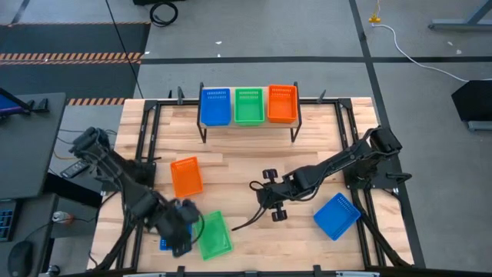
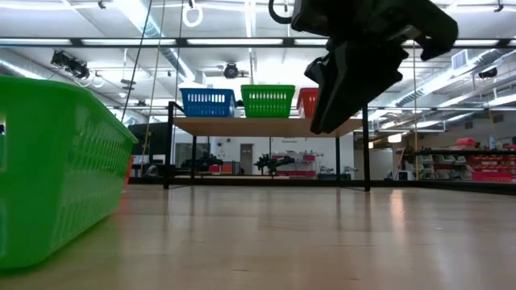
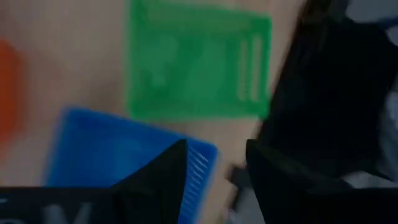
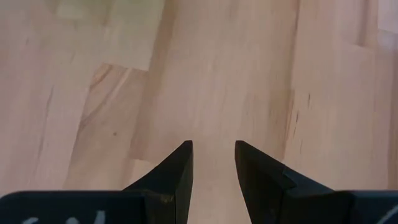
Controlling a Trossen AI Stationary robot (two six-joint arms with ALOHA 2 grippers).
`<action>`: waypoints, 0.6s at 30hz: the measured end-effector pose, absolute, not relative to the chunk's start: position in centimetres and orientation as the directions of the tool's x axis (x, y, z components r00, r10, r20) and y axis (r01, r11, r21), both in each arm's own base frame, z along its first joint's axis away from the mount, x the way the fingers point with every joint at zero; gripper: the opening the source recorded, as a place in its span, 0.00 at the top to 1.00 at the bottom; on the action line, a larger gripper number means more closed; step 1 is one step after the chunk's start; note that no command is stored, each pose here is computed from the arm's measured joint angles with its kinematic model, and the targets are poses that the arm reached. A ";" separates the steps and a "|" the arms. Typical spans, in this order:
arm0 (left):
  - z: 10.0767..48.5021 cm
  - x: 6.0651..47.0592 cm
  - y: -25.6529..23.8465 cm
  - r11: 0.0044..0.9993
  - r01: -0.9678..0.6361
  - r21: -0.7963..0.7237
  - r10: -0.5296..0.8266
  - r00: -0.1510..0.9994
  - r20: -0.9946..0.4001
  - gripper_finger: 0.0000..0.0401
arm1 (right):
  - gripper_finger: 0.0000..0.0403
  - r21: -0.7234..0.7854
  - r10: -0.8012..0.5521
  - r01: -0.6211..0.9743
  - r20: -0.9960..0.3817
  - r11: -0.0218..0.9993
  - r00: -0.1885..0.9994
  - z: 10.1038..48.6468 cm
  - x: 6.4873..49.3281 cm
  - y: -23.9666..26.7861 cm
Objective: Stack baskets on shelf by color
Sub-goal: Stack the left blue bin on top of the blue bin on the shelf
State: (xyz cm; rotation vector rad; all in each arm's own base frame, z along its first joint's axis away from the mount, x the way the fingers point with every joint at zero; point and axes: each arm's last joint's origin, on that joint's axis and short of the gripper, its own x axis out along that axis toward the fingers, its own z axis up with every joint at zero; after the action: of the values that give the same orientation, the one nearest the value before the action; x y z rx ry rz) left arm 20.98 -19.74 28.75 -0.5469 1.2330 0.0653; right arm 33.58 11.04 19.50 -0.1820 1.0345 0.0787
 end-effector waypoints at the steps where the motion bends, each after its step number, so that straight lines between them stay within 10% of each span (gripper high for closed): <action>1: 28.4 20.8 -20.5 0.857 -0.354 -0.375 -0.266 0.320 -0.909 0.57 | 0.69 -0.118 -0.021 -0.158 -0.860 0.980 0.509 19.4 33.5 11.0; 18: 23.0 19.0 -26.6 0.844 -0.447 -0.298 -0.287 0.093 -0.953 0.45 | 0.69 -0.118 -0.036 -0.126 -0.856 0.985 0.515 19.3 33.9 9.9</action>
State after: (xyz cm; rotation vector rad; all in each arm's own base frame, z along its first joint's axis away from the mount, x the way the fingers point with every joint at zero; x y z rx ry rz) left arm 18.99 -26.60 22.98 -0.6127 1.5021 0.1300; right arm 33.90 9.90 19.28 -0.1727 1.0299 0.0539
